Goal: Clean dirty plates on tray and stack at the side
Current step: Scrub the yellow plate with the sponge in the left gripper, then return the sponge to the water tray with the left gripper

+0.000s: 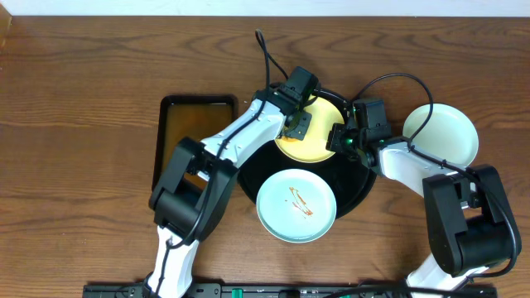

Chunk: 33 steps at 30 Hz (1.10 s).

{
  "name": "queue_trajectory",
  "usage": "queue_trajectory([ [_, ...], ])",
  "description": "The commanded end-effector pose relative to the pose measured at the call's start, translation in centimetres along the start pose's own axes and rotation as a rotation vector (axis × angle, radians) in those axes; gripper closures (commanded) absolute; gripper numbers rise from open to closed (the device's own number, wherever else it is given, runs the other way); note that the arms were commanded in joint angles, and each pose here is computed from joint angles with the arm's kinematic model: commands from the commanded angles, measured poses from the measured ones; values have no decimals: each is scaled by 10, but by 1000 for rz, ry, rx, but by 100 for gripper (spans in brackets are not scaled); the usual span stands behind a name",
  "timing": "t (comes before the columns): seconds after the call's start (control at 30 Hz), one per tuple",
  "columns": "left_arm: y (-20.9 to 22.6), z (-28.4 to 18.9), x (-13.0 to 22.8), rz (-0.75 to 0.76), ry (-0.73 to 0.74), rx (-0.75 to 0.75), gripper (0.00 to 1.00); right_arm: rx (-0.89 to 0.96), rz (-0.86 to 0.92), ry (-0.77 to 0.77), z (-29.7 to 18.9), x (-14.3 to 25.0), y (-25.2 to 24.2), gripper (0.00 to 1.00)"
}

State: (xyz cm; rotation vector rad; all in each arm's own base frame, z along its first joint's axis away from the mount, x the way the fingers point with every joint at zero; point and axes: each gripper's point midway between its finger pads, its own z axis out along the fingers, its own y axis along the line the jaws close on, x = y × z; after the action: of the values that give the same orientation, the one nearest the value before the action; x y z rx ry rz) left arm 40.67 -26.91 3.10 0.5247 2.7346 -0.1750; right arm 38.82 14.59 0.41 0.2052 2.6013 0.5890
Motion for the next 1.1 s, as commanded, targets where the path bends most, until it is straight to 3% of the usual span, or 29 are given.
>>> queue_trajectory([
  [0.0, -15, -32, -29, -105, -107, 82, 93, 35, 13, 46, 6, 16, -9, 99],
  [0.17, -41, -16, -27, -170, -82, 227, 93, 35, 13, 46, 6, 16, -9, 99],
  [0.37, -37, 14, -10, -185, -15, 203, 93, 35, 14, 46, 6, 16, -9, 99],
  [0.7, 25, 35, -3, -191, -22, -81, 93, 35, 14, 46, 6, 16, -9, 99],
  [0.93, 76, 32, -1, -275, 2, -118, 92, 35, 14, 46, 6, 16, -9, 99],
  [1.07, 75, 8, -9, -255, -20, -112, 93, 35, 14, 46, 6, 16, -9, 99],
])
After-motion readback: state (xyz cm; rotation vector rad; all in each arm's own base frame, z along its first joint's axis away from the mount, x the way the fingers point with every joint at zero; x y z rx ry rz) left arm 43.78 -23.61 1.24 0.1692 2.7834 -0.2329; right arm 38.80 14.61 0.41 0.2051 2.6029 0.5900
